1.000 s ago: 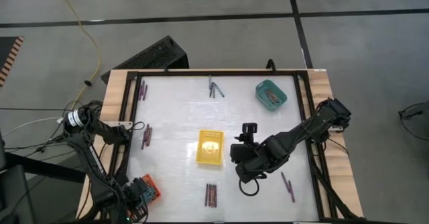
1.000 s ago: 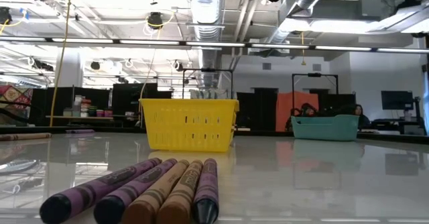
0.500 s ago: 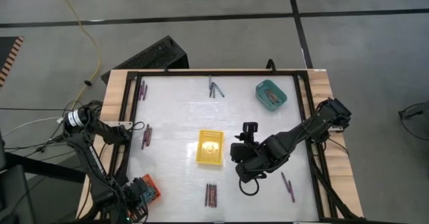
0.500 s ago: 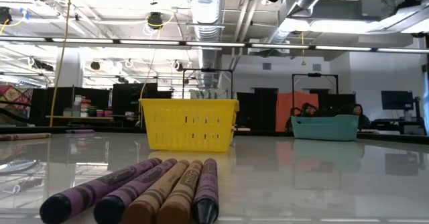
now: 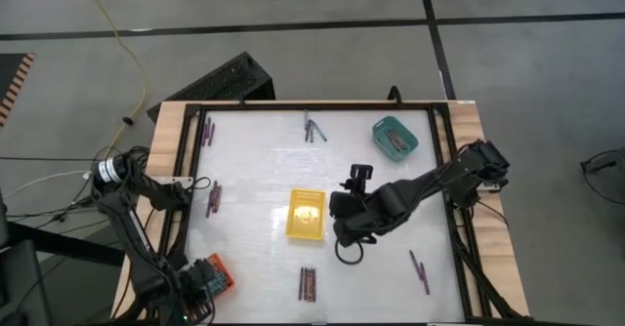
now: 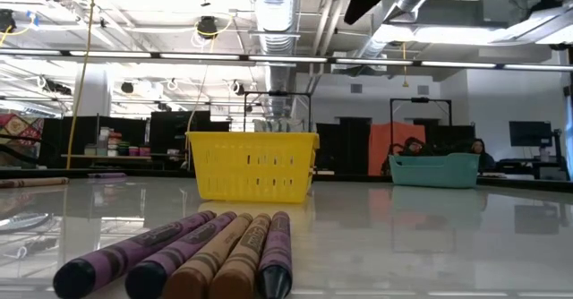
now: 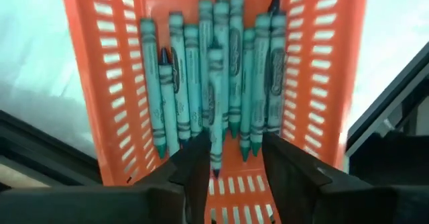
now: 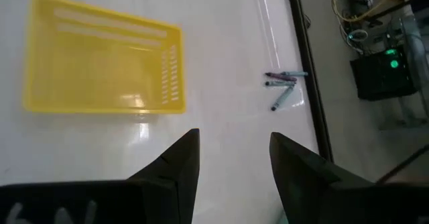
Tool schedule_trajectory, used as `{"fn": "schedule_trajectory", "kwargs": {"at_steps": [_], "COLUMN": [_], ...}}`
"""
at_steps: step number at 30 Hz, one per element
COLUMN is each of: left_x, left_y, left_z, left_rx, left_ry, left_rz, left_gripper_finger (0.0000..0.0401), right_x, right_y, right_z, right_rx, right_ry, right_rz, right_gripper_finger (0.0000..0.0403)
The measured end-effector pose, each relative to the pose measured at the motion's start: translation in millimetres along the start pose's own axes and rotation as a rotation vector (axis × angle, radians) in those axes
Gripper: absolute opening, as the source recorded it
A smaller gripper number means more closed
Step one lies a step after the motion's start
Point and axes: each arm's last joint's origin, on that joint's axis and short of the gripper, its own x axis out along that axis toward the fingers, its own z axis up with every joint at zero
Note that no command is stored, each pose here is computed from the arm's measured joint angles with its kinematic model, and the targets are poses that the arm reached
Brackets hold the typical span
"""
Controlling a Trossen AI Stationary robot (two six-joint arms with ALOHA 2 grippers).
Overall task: Sort crayons
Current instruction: Put the dark blue crayon into the orange basket
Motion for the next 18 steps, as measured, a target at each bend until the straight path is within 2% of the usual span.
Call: {"fn": "schedule_trajectory", "kwargs": {"at_steps": [5, 12, 15, 18], "left_x": [-12.7, -30.5, -33.7, -35.3], "left_y": [0.3, -7.0, -12.9, -17.2], "left_z": [6.4, 16.9, 24.6, 36.1], "left_rx": [0.038, 0.206, 0.282, 0.334], "left_ry": [-0.164, -0.549, -0.712, -0.814], "left_rz": [-0.081, -0.219, -0.225, -0.193], "left_gripper_finger": [0.0126, 0.0126, 0.0126, 0.0126], "right_x": [19.0, 65.9, 93.6, 127.8], "right_y": [-17.7, -48.0, -69.5, -93.1], "right_z": [6.5, 22.6, 21.5, 9.3], "right_rx": [0.051, 0.11, 0.176, 0.271], "right_ry": [0.026, -0.014, -0.017, 0.004], "right_rz": [-0.023, 0.133, 0.177, 0.145], "right_gripper_finger": [0.018, 0.018, 0.018, 0.018]}}
